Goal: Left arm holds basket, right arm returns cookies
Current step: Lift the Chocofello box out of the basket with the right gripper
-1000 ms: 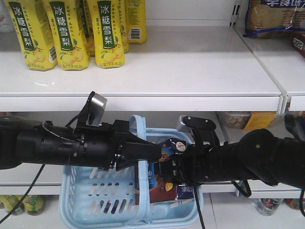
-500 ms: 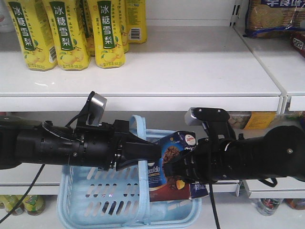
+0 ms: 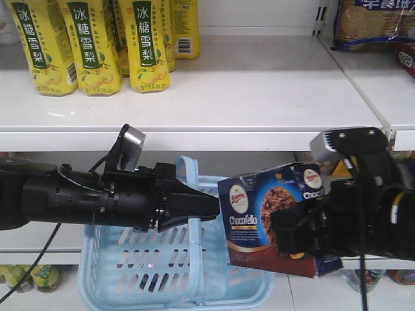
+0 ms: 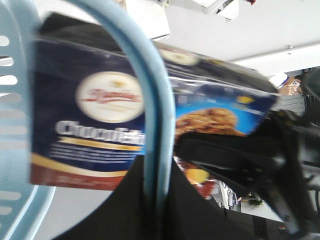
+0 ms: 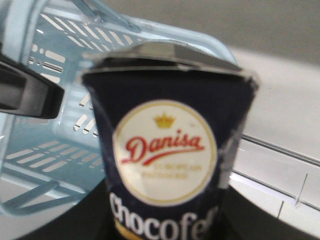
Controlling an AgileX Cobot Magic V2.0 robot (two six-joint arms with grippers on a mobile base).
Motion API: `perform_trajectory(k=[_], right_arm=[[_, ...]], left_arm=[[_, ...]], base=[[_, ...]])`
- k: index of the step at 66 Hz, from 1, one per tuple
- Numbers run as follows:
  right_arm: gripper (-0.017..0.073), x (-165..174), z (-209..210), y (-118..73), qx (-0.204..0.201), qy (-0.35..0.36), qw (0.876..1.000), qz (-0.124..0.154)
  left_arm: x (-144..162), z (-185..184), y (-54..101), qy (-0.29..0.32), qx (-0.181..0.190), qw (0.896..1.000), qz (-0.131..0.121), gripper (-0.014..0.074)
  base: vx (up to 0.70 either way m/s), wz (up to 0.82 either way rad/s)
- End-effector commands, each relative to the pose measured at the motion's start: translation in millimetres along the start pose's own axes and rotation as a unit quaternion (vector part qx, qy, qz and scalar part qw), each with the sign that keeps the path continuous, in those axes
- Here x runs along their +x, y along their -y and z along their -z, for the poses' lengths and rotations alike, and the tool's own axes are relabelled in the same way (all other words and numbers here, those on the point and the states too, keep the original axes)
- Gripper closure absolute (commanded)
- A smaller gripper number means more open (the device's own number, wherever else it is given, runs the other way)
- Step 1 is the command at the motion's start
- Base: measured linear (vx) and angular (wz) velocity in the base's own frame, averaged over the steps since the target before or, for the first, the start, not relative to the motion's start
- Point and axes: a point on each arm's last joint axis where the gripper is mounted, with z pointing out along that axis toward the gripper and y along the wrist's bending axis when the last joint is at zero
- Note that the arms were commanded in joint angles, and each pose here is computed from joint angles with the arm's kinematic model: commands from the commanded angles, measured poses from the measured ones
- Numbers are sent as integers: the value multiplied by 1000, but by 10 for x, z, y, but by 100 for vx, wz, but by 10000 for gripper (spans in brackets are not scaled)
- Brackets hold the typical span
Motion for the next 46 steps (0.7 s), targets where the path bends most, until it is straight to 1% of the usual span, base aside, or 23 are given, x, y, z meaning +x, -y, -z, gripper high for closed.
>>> perform_trajectory(k=[1,10,17,23,28,34,36,41,46], right_arm=[[416,-99,332,-39,2,69,998,8],[416,-127,698,-89,4,120,993,20],[416,-231,967,-144,7,155,988,29],[416,-340,1146,-181,17,178,983,45],[416,-457,1321,-213,27,214,975,59],[416,-593,1436,-204,55,253,963,69],[416,-633,1449,-198,63,261,961,68],[416,-744,1464,-148,102,281,952,64],[416,-832,1404,-105,129,289,947,60]], left_arm=[[-76,70,263,37,59,998,-1,596],[-76,70,263,37,59,998,-1,596],[-76,70,263,37,59,998,-1,596],[-76,70,263,37,59,998,-1,596],[-76,70,263,37,59,998,-1,596],[-76,70,263,37,59,998,-1,596],[-76,70,263,37,59,998,-1,596],[-76,70,263,37,59,998,-1,596],[-76,70,263,37,59,998,-1,596]], base=[[0,0],[0,0],[0,0],[0,0],[0,0],[0,0],[0,0],[0,0],[0,0]])
